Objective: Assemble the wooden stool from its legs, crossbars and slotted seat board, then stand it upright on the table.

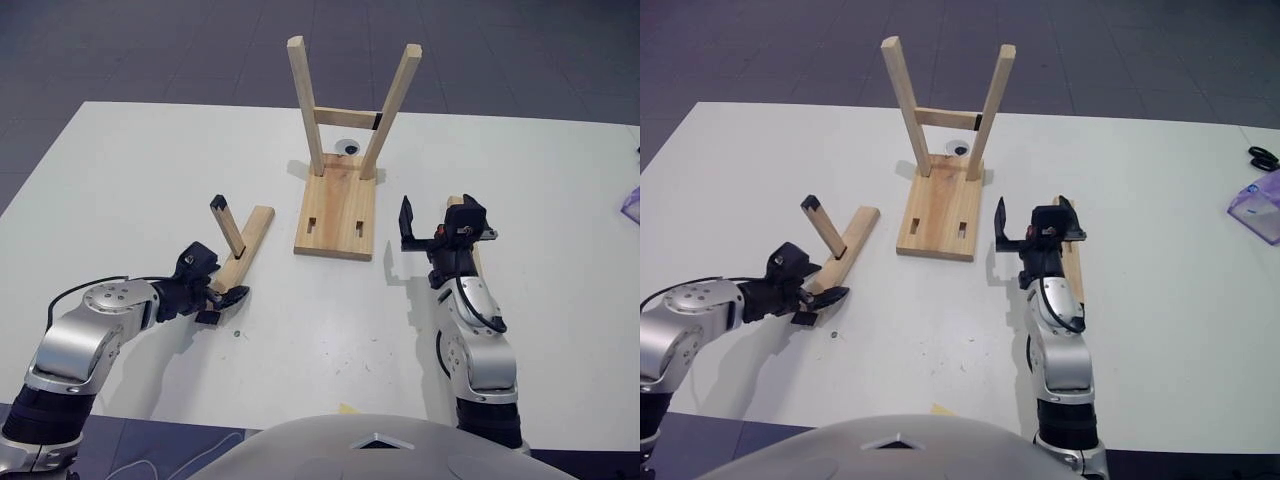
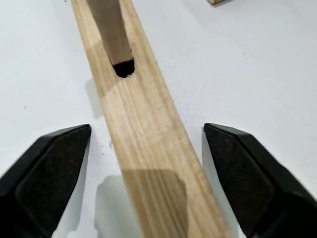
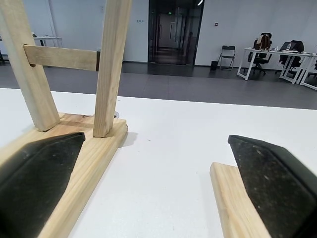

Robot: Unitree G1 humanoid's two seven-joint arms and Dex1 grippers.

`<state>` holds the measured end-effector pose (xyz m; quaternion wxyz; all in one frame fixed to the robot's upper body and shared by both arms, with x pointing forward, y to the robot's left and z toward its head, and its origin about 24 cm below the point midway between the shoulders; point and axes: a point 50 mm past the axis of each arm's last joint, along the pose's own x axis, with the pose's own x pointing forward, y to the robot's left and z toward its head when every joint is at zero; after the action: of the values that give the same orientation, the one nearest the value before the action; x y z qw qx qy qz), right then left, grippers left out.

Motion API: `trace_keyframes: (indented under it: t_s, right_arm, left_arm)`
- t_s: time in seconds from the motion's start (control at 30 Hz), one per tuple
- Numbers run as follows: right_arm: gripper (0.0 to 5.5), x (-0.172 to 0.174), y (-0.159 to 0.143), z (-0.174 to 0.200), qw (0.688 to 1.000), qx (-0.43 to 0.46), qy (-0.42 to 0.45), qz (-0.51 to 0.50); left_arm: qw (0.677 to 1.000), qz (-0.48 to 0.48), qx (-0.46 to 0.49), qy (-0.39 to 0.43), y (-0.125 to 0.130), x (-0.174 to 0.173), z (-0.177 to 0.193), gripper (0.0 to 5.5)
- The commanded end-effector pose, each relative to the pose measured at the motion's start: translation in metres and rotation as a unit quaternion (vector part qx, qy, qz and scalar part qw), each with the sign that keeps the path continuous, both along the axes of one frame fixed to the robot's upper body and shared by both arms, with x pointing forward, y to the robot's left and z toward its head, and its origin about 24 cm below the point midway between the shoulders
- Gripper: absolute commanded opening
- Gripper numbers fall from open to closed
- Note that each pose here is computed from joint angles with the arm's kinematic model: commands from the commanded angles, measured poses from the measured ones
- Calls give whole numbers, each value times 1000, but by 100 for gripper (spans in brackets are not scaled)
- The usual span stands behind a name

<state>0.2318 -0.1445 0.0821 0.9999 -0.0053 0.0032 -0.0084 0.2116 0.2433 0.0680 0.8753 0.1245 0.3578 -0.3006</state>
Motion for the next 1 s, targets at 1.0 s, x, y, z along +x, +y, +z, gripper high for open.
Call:
trace_keyframes:
  t_s: [1.0]
  right_arm:
    - [540,32,29,71,900,377,-85,199]
  left_arm:
    - [808,69,-120,-573,-62,69,180,206]
